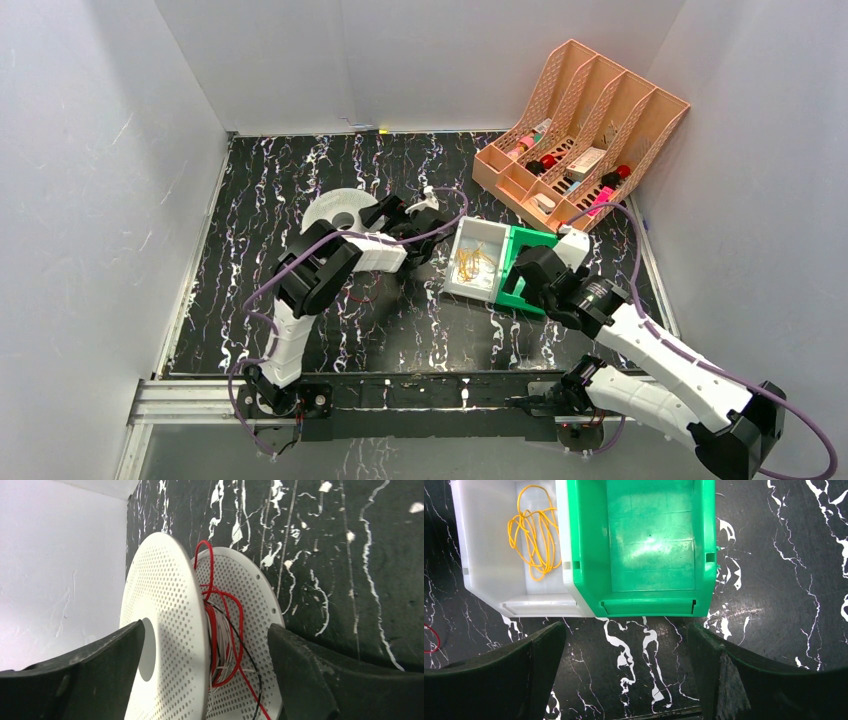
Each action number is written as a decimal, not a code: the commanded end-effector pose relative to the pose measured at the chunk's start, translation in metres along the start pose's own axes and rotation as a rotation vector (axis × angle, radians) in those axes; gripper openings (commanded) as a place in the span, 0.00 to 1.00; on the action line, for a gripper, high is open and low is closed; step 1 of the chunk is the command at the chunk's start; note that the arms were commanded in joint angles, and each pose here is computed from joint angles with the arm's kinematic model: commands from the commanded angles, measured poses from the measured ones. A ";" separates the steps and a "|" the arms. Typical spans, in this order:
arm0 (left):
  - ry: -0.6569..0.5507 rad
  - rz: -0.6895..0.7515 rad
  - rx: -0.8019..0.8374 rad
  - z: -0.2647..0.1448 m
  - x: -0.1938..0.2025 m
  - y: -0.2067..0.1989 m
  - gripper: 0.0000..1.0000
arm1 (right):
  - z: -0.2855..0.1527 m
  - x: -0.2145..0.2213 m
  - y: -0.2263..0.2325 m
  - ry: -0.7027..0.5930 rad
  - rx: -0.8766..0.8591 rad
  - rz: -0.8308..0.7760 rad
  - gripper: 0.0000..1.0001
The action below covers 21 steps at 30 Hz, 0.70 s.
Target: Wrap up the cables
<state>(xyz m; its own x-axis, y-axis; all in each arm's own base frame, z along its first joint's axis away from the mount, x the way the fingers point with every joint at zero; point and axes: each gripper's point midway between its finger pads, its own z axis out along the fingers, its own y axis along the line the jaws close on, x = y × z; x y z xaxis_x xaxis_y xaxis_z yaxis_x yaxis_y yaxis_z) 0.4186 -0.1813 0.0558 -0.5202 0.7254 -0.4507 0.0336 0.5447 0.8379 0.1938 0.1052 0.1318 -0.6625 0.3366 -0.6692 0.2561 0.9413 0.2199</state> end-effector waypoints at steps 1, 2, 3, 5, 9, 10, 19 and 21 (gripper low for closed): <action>-0.014 -0.079 0.115 -0.010 -0.005 -0.013 0.98 | -0.006 -0.008 -0.007 -0.038 0.012 0.036 0.98; -0.016 -0.087 0.122 -0.012 -0.007 -0.014 0.98 | -0.006 -0.007 -0.006 -0.034 0.006 0.035 0.98; -0.014 -0.093 0.128 -0.014 -0.008 -0.014 0.98 | -0.006 -0.006 -0.006 -0.029 0.004 0.034 0.98; -0.013 -0.109 0.144 -0.018 -0.010 -0.014 0.98 | -0.004 -0.004 -0.007 -0.021 0.013 0.033 0.98; -0.020 -0.159 0.199 -0.027 -0.017 -0.015 0.98 | -0.004 -0.002 -0.007 -0.002 0.039 0.040 0.98; -0.016 -0.173 0.222 -0.029 -0.018 -0.016 0.98 | -0.004 -0.002 -0.007 0.002 0.044 0.040 0.98; -0.014 -0.303 0.445 -0.053 -0.038 -0.032 0.98 | -0.006 -0.001 0.007 0.051 0.015 0.002 0.98; -0.020 -0.330 0.478 -0.058 -0.043 -0.033 0.98 | -0.006 -0.001 0.010 0.064 0.013 -0.017 0.98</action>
<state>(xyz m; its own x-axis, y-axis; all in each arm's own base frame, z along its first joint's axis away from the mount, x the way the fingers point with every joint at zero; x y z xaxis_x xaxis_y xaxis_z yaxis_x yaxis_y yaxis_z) 0.4014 -0.2237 0.0526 -0.5448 0.5774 -0.6081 0.1798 0.7887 0.5878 0.1839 0.1039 0.1196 -0.7193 0.3196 -0.6168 0.2788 0.9461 0.1651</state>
